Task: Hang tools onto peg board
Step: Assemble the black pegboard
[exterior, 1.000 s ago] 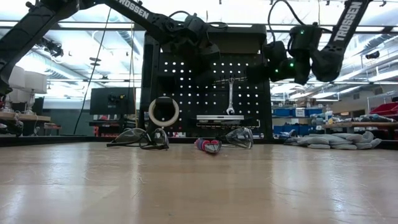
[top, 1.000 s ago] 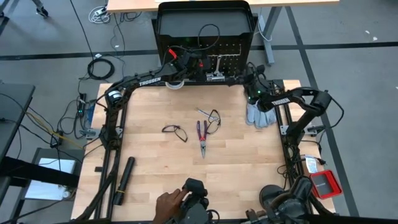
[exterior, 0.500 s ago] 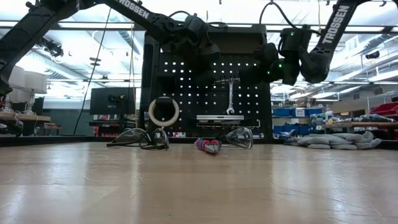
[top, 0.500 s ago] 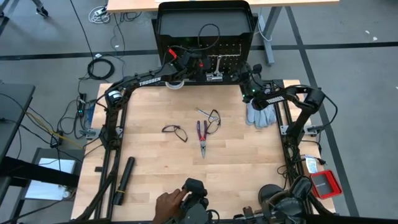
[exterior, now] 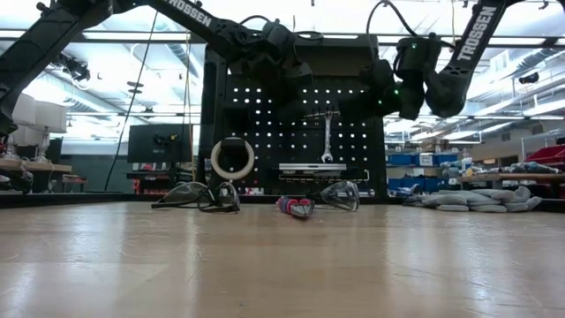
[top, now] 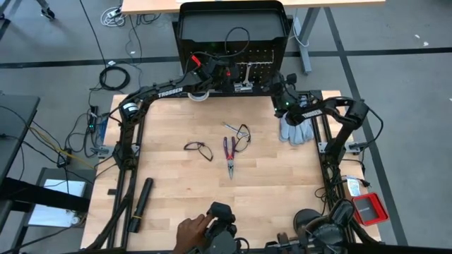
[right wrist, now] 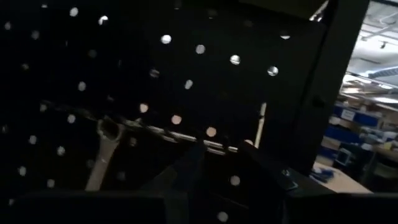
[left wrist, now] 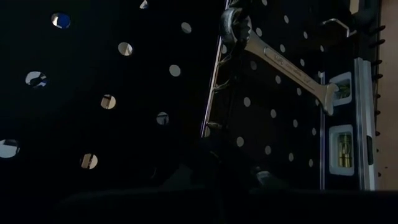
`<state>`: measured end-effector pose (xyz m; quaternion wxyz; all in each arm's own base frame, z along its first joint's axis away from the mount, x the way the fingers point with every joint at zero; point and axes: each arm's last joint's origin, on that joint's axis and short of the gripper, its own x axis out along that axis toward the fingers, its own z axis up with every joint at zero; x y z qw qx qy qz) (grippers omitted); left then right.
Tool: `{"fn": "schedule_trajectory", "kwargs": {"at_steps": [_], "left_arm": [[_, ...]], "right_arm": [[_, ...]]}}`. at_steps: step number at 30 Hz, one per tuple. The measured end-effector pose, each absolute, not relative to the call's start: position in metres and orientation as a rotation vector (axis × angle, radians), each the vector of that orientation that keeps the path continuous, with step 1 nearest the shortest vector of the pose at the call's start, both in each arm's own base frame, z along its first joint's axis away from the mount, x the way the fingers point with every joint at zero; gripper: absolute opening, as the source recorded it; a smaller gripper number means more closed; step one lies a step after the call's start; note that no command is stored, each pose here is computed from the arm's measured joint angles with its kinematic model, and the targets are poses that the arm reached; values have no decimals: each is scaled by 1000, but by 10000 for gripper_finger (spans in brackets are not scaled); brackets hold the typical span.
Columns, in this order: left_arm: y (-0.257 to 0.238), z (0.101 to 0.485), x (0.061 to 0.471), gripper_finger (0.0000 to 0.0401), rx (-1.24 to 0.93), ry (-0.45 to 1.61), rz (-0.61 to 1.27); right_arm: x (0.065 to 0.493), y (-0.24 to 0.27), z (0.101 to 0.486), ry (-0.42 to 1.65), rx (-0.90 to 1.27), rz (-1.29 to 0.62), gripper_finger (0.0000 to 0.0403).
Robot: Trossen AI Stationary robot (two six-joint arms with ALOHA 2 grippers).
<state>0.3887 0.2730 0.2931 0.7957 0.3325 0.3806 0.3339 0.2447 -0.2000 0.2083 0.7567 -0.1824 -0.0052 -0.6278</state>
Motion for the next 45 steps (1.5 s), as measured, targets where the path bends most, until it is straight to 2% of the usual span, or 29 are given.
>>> {"fn": "schedule_trajectory", "kwargs": {"at_steps": [11, 18, 26, 32, 36, 45], "left_arm": [[273, 293, 389, 11, 715, 817, 716], [273, 293, 389, 11, 715, 816, 717], [273, 293, 389, 11, 715, 817, 714], [273, 293, 389, 11, 715, 817, 714], [273, 293, 389, 11, 715, 817, 714], [273, 293, 389, 11, 726, 829, 717]], "right_arm": [[240, -209, 207, -9, -408, -1331, 104], [259, -180, 209, -60, -329, -1323, 104], [301, -167, 249, -141, -311, -1266, 104], [308, -175, 270, -228, -310, -1184, 104], [307, -195, 253, -187, -305, -1148, 104], [313, -212, 199, -203, -421, -1259, 89]]}}
